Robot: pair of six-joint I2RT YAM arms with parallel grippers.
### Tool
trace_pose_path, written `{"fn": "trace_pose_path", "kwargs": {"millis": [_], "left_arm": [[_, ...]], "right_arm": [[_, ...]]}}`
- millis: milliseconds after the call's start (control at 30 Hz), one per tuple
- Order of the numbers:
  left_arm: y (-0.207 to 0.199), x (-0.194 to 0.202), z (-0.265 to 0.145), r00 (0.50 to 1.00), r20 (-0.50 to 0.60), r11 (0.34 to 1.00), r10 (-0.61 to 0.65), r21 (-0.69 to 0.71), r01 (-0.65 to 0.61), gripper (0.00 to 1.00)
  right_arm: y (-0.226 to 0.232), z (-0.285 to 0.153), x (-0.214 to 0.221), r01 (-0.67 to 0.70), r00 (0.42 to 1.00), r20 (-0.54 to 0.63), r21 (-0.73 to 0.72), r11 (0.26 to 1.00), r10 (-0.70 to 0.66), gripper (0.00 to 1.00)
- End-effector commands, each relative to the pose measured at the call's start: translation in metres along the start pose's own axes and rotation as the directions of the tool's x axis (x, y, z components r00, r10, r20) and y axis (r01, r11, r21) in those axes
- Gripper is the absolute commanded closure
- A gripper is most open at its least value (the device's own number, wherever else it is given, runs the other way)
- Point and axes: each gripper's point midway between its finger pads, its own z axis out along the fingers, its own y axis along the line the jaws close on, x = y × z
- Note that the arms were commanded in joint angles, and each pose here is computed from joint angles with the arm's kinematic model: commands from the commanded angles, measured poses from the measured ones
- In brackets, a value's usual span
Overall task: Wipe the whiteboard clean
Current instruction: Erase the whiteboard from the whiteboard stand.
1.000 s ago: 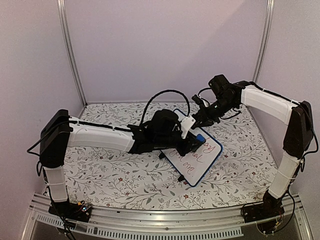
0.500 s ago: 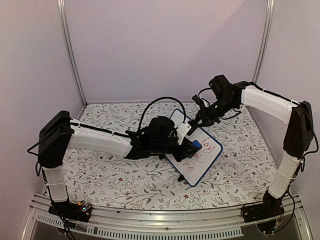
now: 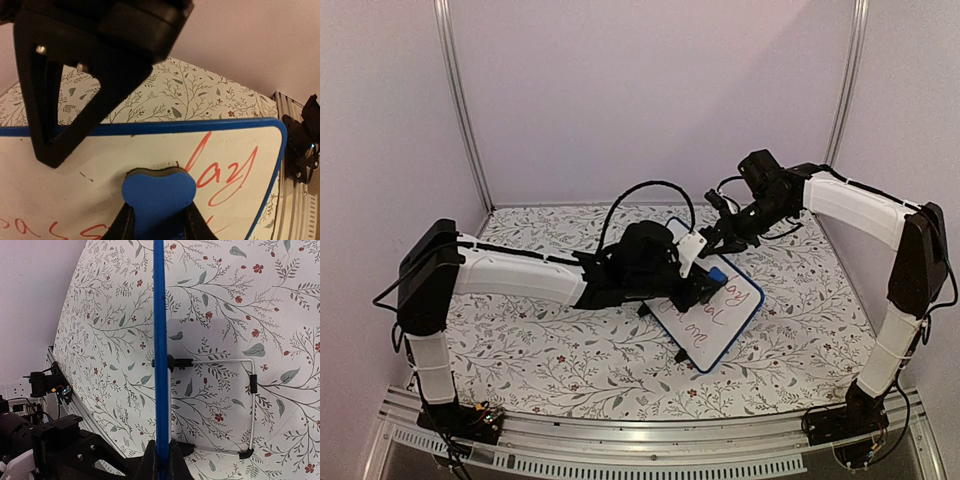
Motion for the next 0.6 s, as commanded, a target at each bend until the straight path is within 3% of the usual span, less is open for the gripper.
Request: {"fn": "trace_pose_path", "kwargs": {"millis": [0, 233, 567], "left_arm": [[0.012, -0.012, 0.006, 1.0, 0.022, 0.999, 0.018, -0.032, -0.017, 1.0], [0.01, -0.014, 0.009, 1.0, 0.023, 1.0, 0.018, -0.025, -0.017, 1.0], [0.017, 0.043, -0.005, 0.996, -0.081, 0.998, -0.023, -0.06, 0.018, 1.0]], "right_arm": [[0.01, -0.003, -0.002, 0.011, 1.0, 0.029, -0.014, 1.0, -0.011, 1.0], [0.01, -0.005, 0.0, 0.006, 0.999, 0.031, -0.007, 1.0, -0.006, 1.0], [0.011, -0.004, 0.001, 0.009, 0.999, 0.037, 0.002, 1.0, -0.009, 1.0]]}}
